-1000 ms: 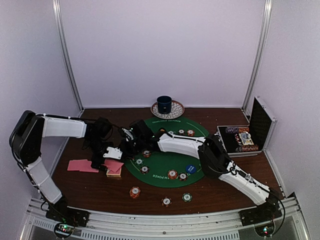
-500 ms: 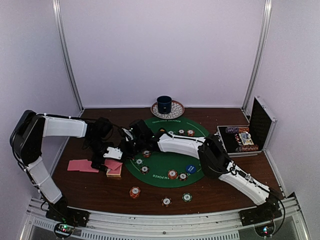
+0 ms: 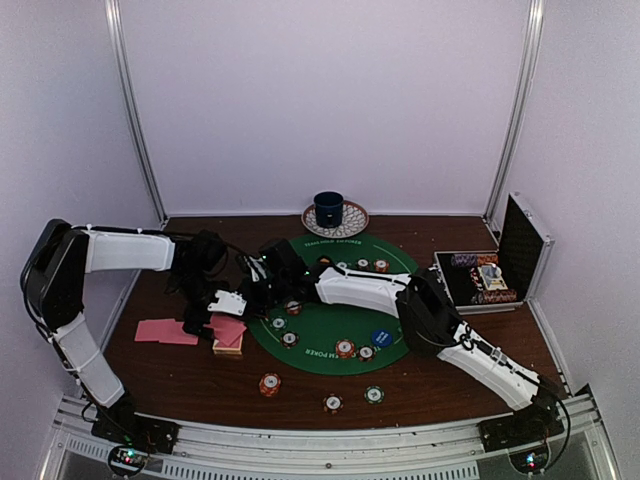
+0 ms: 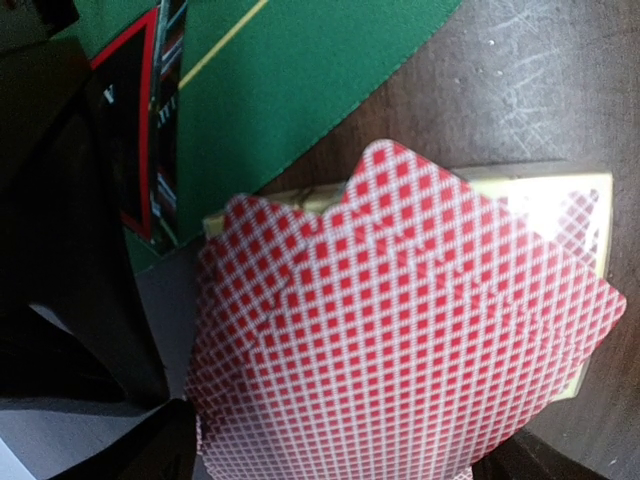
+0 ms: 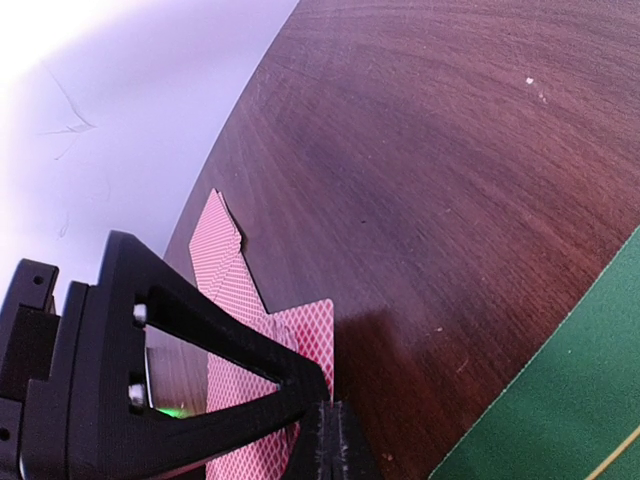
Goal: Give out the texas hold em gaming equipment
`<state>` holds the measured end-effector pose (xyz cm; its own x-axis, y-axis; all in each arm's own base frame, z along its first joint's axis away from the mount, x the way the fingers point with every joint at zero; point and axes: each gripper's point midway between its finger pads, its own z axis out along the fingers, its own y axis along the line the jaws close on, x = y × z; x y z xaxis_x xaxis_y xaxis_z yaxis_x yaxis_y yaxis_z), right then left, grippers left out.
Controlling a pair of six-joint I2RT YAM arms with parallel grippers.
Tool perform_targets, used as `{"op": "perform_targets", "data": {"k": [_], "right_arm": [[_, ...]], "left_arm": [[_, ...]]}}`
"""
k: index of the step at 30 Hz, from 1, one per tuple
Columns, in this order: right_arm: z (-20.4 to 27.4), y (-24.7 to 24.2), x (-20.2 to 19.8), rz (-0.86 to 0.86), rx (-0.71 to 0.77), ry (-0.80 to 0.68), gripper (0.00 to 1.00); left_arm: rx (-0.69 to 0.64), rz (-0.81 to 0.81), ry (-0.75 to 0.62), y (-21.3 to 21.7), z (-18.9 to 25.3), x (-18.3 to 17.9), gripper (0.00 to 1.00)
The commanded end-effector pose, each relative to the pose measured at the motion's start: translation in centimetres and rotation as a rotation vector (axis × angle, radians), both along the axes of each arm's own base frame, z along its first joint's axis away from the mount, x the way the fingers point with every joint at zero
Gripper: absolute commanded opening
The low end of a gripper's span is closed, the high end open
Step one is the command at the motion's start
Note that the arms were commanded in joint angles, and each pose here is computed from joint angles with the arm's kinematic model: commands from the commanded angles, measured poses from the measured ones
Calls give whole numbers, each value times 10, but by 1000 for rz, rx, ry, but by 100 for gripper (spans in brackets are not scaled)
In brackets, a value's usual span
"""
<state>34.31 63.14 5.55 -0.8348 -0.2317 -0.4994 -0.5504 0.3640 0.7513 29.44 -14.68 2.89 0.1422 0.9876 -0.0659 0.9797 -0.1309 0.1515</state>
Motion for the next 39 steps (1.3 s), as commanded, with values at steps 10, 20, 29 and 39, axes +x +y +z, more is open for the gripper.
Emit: {"op": "perform_targets", "data": {"k": [10,20,29,39], "right_arm": [[31,12,-32,99,56,8,0],[35,10,-27,90,62,5,0],[42,-3,-11,53,60,-13,0],[45,-9,-7,43,53,-18,0]], "left_arm": [[-3,36,-78,-5,3,28,98],[18,2,-25,-2,-1,18,98],[63,36,-28,4,-8,24,97],[41,64,-99,1,8,36,98]]}}
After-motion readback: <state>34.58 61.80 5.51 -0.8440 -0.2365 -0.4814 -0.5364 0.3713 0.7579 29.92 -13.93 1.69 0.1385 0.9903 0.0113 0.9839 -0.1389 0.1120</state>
